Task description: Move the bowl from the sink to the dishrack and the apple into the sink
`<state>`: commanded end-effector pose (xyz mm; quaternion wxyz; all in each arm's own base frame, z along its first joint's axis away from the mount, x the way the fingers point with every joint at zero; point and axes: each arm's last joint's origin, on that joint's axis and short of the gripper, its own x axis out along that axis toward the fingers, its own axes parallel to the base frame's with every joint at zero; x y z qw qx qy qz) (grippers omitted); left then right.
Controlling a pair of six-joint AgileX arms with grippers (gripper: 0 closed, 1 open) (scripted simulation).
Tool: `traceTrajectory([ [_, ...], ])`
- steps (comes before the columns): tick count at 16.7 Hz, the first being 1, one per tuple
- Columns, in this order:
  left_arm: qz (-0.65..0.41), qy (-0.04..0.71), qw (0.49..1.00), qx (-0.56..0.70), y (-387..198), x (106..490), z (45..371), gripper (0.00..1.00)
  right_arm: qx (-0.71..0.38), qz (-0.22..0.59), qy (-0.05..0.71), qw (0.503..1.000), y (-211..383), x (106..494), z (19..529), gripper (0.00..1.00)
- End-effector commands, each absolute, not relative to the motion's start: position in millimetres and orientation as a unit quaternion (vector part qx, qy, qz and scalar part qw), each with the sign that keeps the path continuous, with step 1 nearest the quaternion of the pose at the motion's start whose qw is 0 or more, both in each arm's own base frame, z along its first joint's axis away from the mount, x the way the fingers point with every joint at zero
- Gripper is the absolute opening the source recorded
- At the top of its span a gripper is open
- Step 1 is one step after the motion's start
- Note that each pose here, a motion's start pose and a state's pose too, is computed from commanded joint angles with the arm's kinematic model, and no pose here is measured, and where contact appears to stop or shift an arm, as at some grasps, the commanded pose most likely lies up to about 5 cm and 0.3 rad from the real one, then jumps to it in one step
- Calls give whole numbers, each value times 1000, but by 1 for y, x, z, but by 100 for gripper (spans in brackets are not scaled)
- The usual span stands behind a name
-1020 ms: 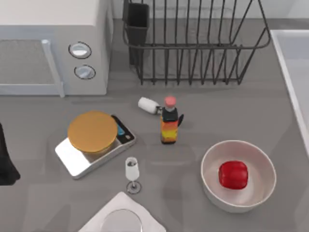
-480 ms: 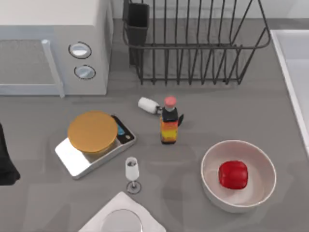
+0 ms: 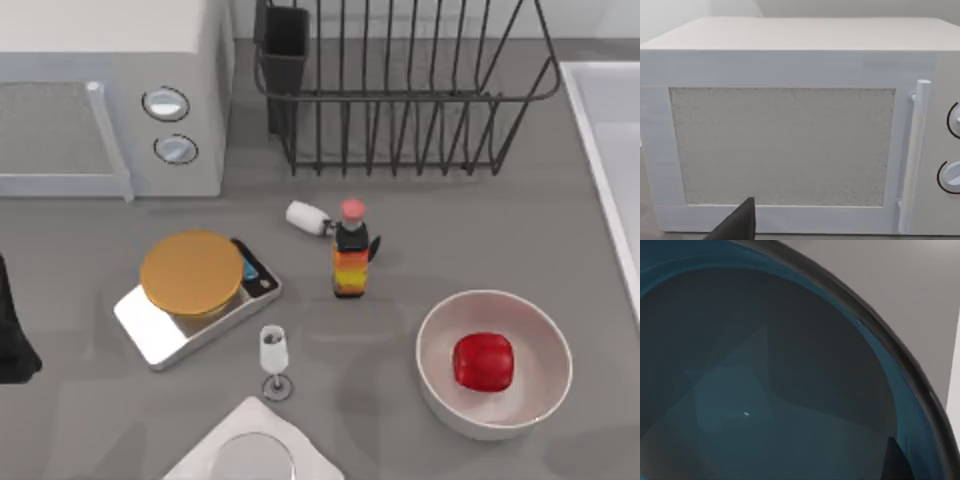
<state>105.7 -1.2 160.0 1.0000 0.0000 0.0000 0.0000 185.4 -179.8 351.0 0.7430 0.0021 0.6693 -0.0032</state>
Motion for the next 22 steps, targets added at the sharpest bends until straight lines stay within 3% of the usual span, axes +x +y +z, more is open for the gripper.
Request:
traceTrajectory([
  [5,0,0,1000,0,-1,106,160,100,-15,-14,664,747,-177,195,353,0],
  [10,0,0,1000,0,-1,106,160,100,-122,-67,603,786,-140,259,362,0],
  [16,0,0,1000,0,-1,106,160,100,-232,-76,402,882,14,355,364,0],
  [19,0,0,1000,0,-1,106,160,100,-216,-51,268,937,117,360,369,0],
  [22,0,0,1000,0,-1,106,160,100,-147,-24,139,979,199,336,385,0],
])
